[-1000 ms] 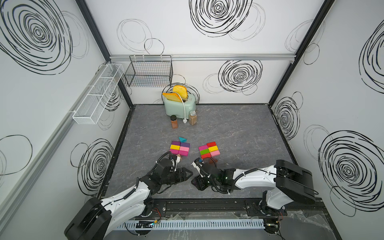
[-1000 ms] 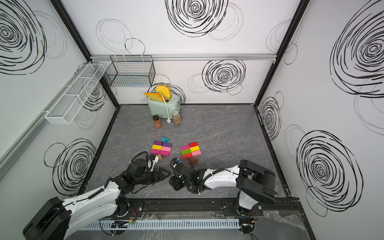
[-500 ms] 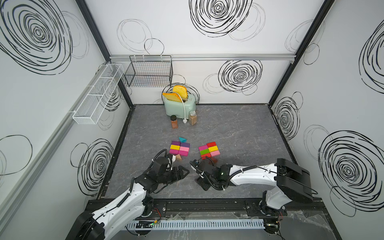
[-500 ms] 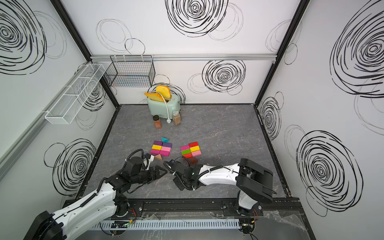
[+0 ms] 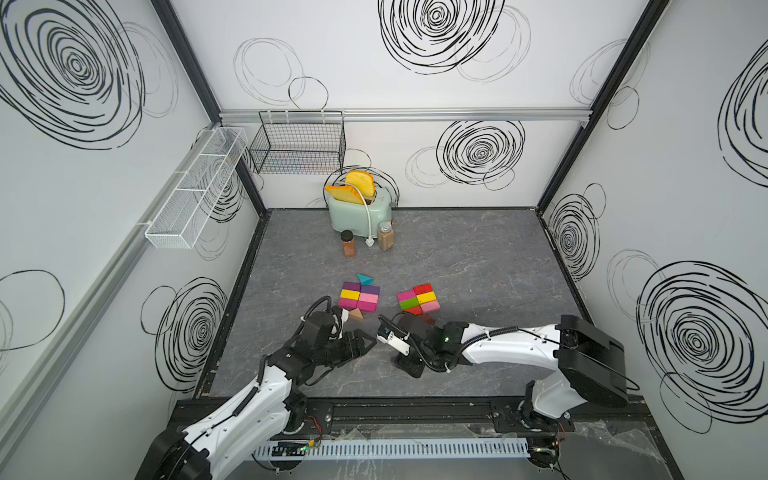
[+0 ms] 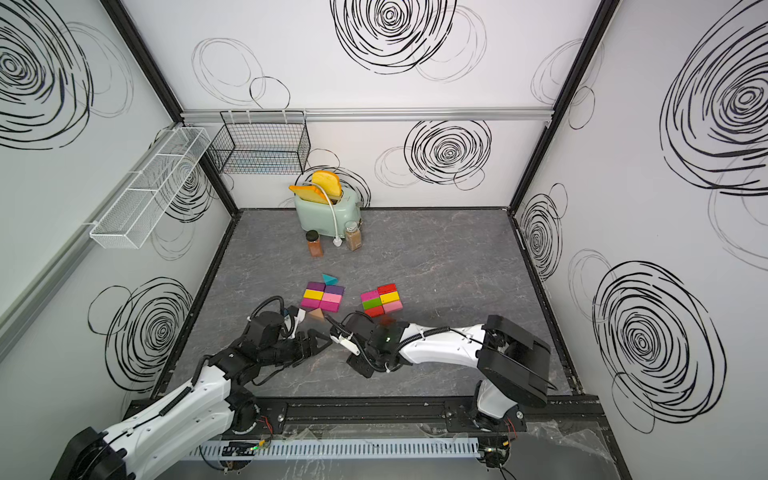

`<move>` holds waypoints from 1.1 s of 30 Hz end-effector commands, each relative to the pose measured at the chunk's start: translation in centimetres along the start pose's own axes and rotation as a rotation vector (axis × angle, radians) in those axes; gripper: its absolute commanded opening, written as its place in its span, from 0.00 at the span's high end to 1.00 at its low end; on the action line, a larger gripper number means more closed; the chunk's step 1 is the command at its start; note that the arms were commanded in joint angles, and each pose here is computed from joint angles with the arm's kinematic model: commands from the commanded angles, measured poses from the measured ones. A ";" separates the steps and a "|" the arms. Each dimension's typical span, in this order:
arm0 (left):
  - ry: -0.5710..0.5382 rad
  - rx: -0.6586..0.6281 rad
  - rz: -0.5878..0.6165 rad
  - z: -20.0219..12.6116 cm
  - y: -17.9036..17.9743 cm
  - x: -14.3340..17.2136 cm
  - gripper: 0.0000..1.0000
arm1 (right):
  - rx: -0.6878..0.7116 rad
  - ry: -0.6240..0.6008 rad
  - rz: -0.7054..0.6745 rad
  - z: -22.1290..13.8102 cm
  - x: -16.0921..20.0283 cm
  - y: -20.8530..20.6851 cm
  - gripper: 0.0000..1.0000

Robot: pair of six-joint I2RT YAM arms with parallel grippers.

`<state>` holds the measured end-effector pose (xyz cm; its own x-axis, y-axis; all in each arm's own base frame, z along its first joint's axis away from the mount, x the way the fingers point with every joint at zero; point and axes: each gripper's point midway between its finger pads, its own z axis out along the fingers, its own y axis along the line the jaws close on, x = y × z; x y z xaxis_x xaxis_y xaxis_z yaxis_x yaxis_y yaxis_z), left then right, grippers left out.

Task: Assemble a piece of candy with building blocks
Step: Pick up the building block from the center of the board.

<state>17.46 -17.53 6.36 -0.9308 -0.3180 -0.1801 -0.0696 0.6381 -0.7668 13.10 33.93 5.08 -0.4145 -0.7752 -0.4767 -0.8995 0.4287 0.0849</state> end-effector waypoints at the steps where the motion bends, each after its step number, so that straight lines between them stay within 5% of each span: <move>1: -0.011 0.042 0.022 -0.4 -1.3 -0.7 0.22 | -0.005 0.046 -0.069 -0.2 0.5 -0.2 0.51; 33: -0.014 0.055 -0.015 -0.4 -0.9 -0.8 0.23 | -0.075 0.129 -0.226 0.7 2.2 0.5 0.51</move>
<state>17.58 -17.38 6.58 -0.9315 -0.3280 -0.1576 -0.0848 0.6168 -0.7825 12.15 33.31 4.05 -0.2314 -0.8810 -0.4127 -0.9714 0.2323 0.0487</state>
